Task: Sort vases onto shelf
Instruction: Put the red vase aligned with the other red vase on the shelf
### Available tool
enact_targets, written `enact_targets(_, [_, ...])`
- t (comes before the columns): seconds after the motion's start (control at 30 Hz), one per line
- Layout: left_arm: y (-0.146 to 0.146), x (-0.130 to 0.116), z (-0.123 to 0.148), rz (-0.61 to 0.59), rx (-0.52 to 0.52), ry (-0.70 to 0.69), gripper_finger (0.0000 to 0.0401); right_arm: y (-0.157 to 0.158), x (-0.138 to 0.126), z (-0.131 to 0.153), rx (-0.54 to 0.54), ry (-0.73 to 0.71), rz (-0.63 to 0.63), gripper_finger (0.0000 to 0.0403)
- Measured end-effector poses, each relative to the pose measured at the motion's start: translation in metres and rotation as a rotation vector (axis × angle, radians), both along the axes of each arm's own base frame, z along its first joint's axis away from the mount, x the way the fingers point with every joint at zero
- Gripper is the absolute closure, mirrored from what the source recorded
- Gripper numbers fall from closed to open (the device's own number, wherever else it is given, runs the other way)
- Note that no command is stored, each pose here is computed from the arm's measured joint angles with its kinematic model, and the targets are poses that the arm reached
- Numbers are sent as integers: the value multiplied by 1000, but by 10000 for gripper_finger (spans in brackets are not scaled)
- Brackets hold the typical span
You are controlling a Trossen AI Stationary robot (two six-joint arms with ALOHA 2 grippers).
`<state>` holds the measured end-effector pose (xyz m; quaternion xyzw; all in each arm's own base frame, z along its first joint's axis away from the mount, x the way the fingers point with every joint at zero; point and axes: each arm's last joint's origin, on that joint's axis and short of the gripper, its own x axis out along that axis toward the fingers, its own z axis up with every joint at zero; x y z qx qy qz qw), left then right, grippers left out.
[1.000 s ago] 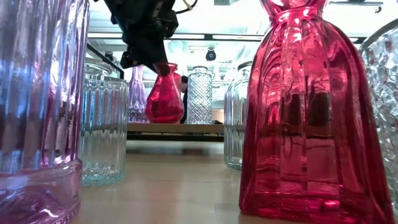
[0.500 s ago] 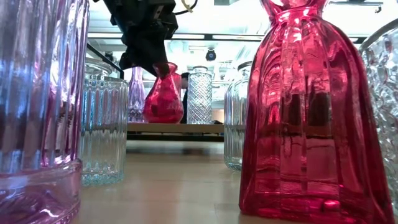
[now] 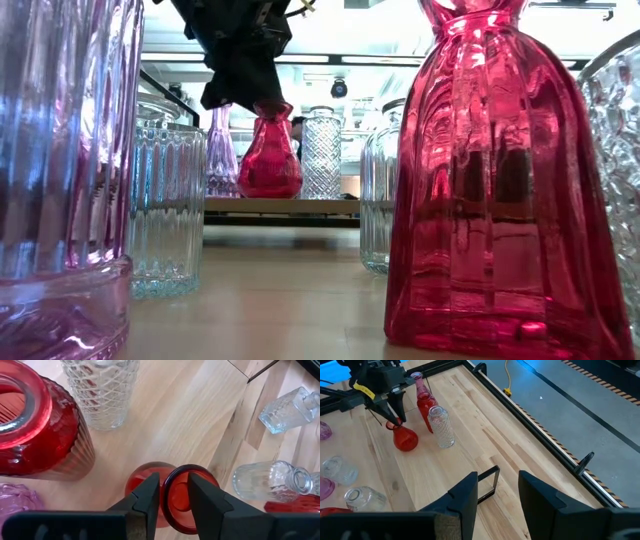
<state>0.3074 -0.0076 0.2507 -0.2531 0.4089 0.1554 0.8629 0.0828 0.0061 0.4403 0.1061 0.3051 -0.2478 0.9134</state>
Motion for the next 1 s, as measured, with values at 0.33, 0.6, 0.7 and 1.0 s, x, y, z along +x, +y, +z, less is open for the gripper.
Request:
enact_targets(0.33, [-1, 2, 10, -25, 23, -13, 309, 0, 0, 0, 3, -2, -2, 279])
enact_targets(0.6, [0, 3, 40, -50, 92, 9, 309, 0, 0, 0, 3, -2, -2, 279])
enact_targets(0.7, [1, 0, 53, -54, 122, 25, 309, 0, 0, 0, 3, -2, -2, 279])
enact_targets(1.0, [-13, -7, 99, -104, 166, 15, 309, 3, 6, -3, 57, 6, 20, 279])
